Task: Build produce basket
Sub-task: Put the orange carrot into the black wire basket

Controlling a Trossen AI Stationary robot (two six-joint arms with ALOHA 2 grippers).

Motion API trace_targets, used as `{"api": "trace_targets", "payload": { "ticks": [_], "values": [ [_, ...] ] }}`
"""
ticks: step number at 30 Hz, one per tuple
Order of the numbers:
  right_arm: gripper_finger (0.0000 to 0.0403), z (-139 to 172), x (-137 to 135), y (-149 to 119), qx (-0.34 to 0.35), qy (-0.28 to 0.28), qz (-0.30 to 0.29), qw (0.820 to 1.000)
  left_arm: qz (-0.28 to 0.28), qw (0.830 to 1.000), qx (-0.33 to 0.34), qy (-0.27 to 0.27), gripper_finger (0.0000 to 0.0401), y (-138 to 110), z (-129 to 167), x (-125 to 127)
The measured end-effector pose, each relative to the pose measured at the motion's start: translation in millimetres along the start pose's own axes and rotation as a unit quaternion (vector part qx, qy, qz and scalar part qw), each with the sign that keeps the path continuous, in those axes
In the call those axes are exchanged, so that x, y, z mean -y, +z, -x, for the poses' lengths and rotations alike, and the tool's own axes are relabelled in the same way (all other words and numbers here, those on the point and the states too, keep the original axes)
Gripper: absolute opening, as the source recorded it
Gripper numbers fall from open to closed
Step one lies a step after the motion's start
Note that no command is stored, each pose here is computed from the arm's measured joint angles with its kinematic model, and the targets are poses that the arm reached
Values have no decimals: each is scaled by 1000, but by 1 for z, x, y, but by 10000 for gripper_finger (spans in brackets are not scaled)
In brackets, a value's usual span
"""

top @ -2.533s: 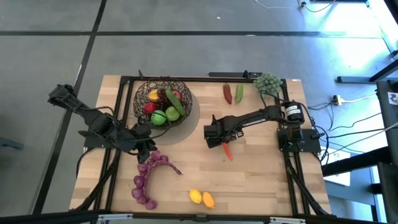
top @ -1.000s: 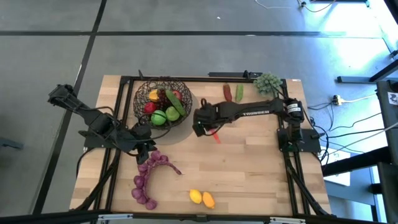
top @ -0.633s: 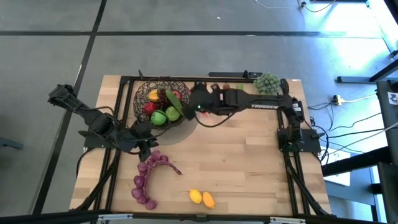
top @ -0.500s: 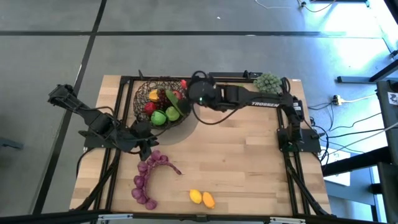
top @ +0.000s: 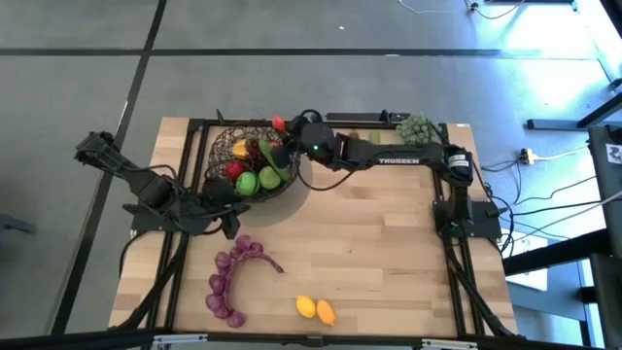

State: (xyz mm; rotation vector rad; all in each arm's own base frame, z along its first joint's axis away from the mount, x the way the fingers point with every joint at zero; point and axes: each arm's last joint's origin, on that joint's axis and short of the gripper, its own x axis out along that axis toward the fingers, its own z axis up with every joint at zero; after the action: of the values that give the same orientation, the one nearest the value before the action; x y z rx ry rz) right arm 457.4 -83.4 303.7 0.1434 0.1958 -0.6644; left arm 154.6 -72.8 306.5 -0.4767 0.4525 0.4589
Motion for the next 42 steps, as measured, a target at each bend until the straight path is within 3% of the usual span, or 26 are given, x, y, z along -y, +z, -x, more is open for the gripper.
{"api": "trace_targets", "payload": {
  "ticks": [5, 14, 19, 37, 42],
  "values": [
    [65, -9, 13, -30, 32, 41, -15, 999, 3, 1000, 5, -1, 121, 2, 3, -3],
    [65, -12, 37, -80, 16, 27, -46, 998, 15, 1000, 12, -9, 121, 6, 11, -9],
    [65, -19, 43, -102, 11, 55, -66, 996, 20, 1000, 19, -10, 121, 8, 13, -11],
    [69, -49, 41, -135, -25, 81, -56, 995, 28, 999, 27, -14, 121, 10, 15, -13],
    [97, -54, 40, -132, -23, 83, -57, 995, 28, 999, 29, -12, 121, 11, 15, -13]
  ]
}}
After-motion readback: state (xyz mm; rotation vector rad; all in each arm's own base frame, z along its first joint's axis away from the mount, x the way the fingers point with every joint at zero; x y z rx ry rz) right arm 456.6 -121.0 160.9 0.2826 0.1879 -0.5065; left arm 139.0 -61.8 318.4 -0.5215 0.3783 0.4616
